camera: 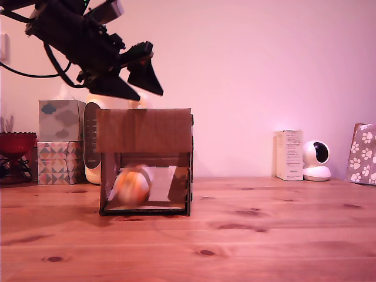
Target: Drop the footbag into the cardboard dice tower
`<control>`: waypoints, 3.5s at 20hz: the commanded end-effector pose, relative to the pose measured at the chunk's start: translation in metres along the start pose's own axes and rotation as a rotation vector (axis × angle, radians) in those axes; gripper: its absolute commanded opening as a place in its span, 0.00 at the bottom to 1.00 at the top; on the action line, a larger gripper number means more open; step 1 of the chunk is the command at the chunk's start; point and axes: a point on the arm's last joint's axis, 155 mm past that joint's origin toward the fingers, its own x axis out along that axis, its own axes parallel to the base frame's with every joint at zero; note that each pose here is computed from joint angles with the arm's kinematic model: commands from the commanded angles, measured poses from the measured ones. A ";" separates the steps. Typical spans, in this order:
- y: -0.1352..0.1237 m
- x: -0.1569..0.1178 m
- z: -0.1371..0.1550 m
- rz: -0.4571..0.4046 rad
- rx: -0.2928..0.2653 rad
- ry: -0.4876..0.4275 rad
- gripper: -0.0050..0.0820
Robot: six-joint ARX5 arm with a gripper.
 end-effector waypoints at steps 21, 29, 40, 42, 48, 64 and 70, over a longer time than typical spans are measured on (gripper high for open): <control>-0.043 -0.114 -0.059 -0.078 -0.090 -0.052 0.03; -0.044 -0.119 -0.143 -0.064 -0.197 0.032 0.03; -0.041 -0.112 -0.189 -0.038 -0.235 0.186 0.04; -0.039 -0.105 -0.193 -0.038 -0.237 0.194 0.07; -0.034 -0.085 -0.194 -0.039 -0.231 0.169 0.87; -0.013 -0.028 -0.186 0.066 -0.107 0.000 0.95; -0.007 0.000 -0.188 0.073 -0.110 0.025 0.95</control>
